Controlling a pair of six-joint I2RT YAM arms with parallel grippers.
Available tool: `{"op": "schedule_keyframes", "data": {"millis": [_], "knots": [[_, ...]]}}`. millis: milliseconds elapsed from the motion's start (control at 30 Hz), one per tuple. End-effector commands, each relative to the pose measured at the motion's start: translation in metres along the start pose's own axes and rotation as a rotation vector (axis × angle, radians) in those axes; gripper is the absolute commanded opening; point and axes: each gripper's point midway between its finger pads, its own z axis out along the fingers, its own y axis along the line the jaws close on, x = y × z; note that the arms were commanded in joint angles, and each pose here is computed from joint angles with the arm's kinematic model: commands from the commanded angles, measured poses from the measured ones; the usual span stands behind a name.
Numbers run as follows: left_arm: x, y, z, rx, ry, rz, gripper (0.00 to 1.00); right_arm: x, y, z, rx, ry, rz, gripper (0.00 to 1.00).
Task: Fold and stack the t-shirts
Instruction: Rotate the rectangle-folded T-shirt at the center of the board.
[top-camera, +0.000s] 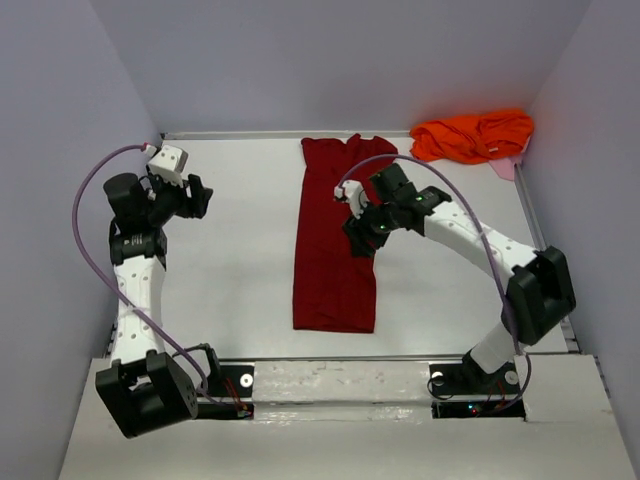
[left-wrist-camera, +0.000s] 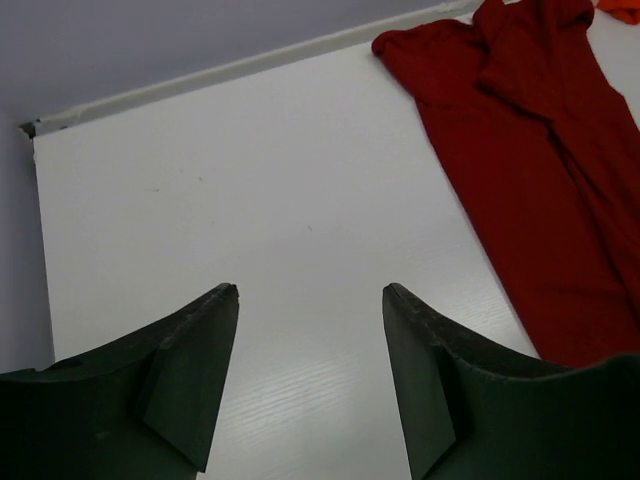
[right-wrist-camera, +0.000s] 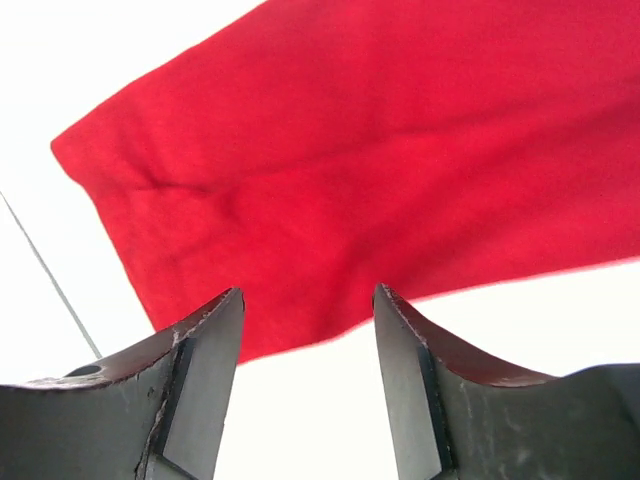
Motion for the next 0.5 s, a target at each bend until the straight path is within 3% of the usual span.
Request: {"op": "schedule_keyframes", "data": {"millis": [0,133,233,333,467], "knots": [[-0.01,-0.027,-0.005,0.176,0.073,-0.047,0.71,0.009,-0.01,-0.036,0.085,-0.038,0.018,0.62],[0.02,-0.055,-0.005,0.336,0.173,-0.167,0.7,0.042,-0.005,-0.034,0.093,0.009,0.083,0.64],[0.064,-0.076,-0.008,0.412,0.34,-0.246,0.67,0.068,-0.005,-0.03,0.123,0.059,0.117,0.66],[0.106,-0.1,-0.018,0.521,0.538,-0.282,0.62,0.084,-0.003,-0.029,0.124,0.082,0.159,0.67],[0.115,-0.108,-0.021,0.584,0.622,-0.225,0.59,0.103,-0.003,-0.025,0.131,0.144,0.178,0.67]]}}
